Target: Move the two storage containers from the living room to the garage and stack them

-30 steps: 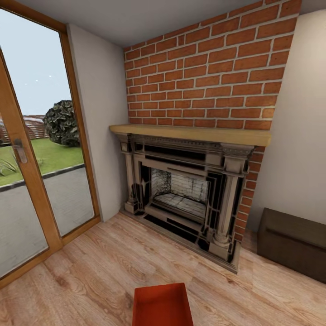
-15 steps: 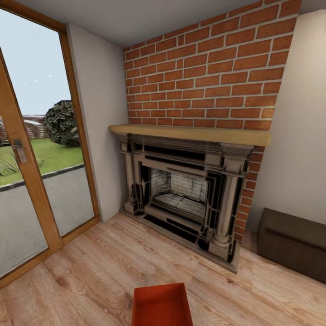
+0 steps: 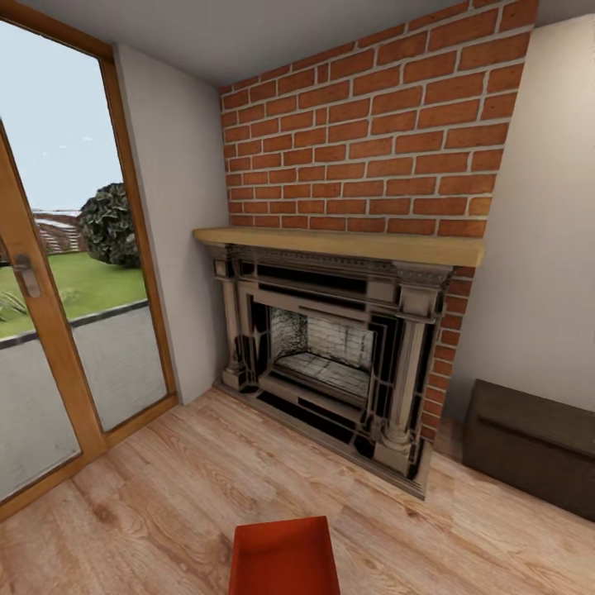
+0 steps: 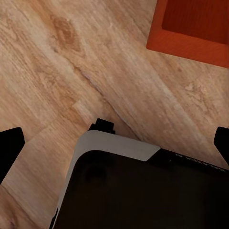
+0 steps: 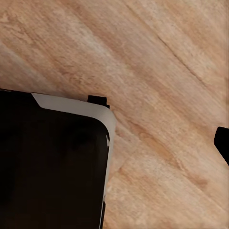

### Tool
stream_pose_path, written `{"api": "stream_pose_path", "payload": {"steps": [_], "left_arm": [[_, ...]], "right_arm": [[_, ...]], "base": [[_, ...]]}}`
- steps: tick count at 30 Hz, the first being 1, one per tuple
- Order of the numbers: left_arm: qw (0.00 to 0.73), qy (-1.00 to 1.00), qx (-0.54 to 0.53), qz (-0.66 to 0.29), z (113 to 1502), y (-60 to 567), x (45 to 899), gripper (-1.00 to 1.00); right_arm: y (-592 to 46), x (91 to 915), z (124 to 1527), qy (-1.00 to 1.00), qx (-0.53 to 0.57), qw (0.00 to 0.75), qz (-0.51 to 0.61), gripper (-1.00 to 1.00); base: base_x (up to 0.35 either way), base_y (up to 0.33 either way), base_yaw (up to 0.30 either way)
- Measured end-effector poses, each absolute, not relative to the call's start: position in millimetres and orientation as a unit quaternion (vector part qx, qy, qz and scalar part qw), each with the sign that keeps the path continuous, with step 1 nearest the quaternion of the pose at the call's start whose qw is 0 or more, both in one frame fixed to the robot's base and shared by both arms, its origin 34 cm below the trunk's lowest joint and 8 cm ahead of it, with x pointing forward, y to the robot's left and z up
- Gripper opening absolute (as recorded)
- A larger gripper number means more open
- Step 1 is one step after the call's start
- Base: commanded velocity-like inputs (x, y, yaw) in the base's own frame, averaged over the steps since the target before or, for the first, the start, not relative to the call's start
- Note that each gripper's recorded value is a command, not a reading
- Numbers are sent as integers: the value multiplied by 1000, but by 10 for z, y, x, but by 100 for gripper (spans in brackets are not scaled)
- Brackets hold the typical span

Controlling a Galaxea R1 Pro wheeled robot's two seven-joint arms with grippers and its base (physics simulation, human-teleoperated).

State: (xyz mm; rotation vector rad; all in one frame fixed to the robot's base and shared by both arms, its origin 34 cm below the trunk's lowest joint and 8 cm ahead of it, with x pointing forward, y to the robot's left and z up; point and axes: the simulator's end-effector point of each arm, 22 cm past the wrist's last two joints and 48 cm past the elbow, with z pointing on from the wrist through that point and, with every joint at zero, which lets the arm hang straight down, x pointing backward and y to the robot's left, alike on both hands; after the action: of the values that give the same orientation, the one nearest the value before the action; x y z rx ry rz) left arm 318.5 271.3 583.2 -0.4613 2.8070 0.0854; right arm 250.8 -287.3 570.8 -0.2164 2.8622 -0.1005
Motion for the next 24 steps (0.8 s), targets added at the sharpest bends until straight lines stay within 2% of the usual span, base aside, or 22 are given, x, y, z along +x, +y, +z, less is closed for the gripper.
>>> {"api": "stream_pose_path", "payload": {"steps": [11, 24], "left_arm": [[147, 976, -160, 30, 5832, 2721, 3185, 100], [147, 976, -160, 30, 5832, 2720, 3185, 100]], "right_arm": [[-2896, 2511, 5710, 987, -75, 135, -36, 100], [-2877, 2509, 5708, 987, -75, 135, -35, 100]], "base": [[0, -1, 141], [0, 0, 19]]}}
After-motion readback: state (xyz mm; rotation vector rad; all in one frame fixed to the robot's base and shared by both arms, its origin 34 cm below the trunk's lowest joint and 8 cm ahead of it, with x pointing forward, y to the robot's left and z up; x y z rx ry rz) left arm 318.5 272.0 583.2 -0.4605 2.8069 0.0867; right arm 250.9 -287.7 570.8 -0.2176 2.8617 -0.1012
